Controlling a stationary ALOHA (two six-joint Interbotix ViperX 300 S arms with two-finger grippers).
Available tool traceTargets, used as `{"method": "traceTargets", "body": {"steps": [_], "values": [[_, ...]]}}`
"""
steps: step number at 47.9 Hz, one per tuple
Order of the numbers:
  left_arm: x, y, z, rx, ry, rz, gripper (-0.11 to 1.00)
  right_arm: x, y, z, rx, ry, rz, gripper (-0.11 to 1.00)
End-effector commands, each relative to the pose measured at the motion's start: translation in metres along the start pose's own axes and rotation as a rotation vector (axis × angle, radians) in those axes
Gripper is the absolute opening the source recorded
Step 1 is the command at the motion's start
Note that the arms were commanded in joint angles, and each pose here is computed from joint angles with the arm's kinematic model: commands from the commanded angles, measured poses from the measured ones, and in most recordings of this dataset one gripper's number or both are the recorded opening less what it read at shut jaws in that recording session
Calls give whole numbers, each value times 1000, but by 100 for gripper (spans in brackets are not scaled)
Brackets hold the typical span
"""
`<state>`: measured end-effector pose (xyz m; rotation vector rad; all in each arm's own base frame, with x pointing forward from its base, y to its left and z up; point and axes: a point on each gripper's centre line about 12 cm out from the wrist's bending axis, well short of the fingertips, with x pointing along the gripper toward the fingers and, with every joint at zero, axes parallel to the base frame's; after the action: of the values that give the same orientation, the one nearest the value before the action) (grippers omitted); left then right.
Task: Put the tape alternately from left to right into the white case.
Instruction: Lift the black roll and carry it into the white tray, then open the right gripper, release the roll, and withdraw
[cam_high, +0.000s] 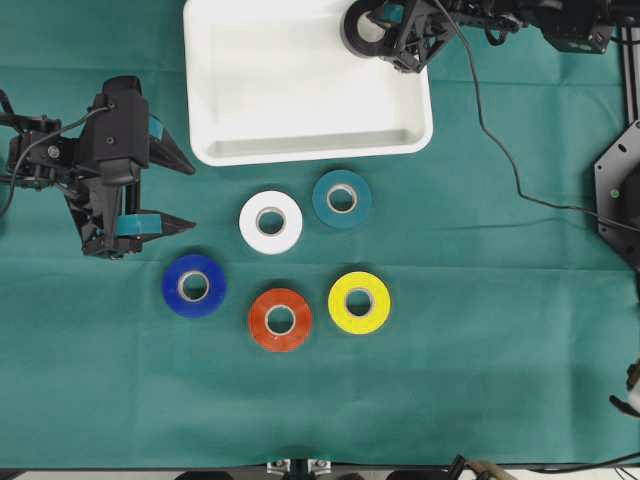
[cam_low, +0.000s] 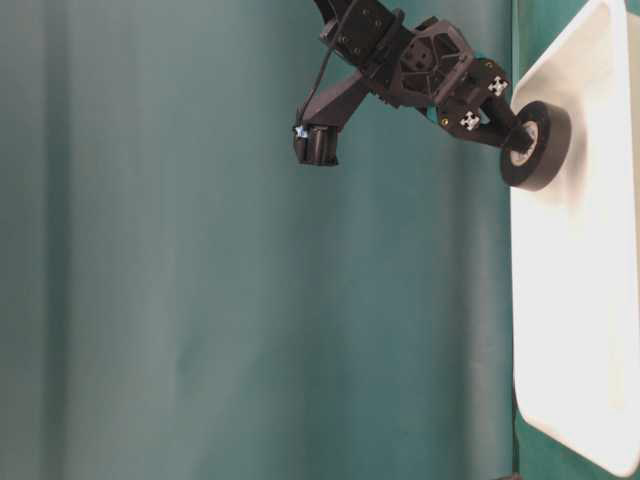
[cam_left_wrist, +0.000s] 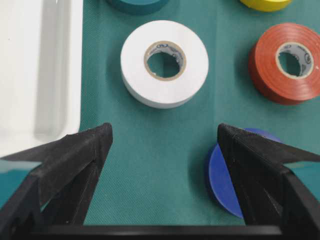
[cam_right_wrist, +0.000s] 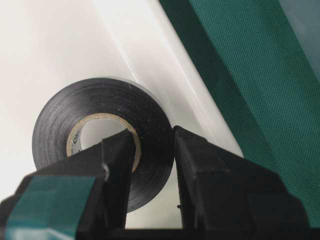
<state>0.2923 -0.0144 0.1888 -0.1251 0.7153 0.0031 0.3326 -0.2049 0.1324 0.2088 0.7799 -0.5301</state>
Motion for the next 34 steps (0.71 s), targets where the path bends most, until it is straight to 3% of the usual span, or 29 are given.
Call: {"method": "traceTargets", "body": {"steps": [1, 5, 15, 34], "values": [[-2, -3, 5, 1, -21, -8, 54, -5, -1, 15, 2, -43, -1, 24], [-2, -2, 6, 0, -24, -7, 54, -5, 0, 15, 1, -40, 0, 28], [-2, -3, 6, 1, -25, -8, 54, -5, -2, 13, 2, -19, -8, 85], [-2, -4, 5, 3, -22, -10, 54, -16, 2, 16, -3, -34, -4, 81]]}}
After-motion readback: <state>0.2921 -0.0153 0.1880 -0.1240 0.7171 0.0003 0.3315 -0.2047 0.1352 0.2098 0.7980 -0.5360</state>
